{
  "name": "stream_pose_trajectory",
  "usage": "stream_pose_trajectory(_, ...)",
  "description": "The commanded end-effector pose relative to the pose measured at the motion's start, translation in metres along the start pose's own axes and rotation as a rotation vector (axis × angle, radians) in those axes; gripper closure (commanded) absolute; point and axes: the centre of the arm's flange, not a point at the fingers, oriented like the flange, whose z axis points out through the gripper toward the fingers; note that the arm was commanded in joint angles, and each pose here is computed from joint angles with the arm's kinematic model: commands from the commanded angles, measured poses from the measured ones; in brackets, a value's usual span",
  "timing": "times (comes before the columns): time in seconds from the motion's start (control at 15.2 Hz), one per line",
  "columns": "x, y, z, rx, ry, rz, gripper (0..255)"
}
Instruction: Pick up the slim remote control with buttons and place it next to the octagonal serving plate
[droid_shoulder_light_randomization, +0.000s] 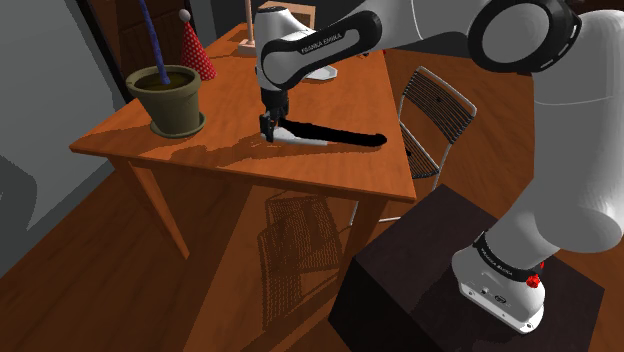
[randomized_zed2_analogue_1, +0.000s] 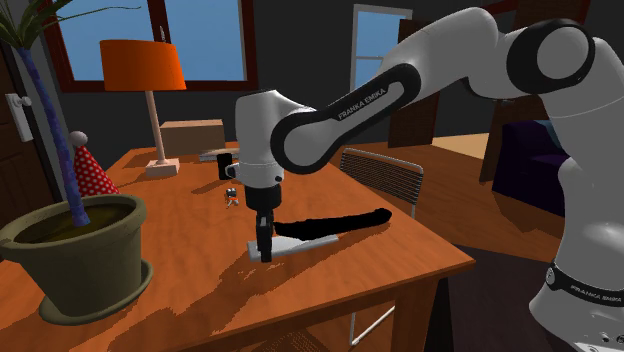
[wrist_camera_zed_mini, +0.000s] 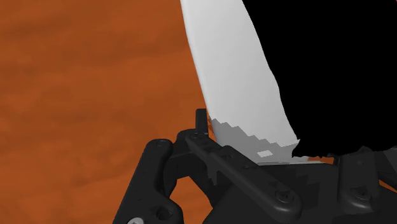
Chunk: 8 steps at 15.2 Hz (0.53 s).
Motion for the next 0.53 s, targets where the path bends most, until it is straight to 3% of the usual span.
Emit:
stream_pose_trajectory(0.0, 0.000, 0.000, 0.000, 0.000, 0.000, 0.000, 255)
stream_pose_trajectory(0.46, 0.000, 0.000, -0.026, 0.000, 0.000, 0.000, 255)
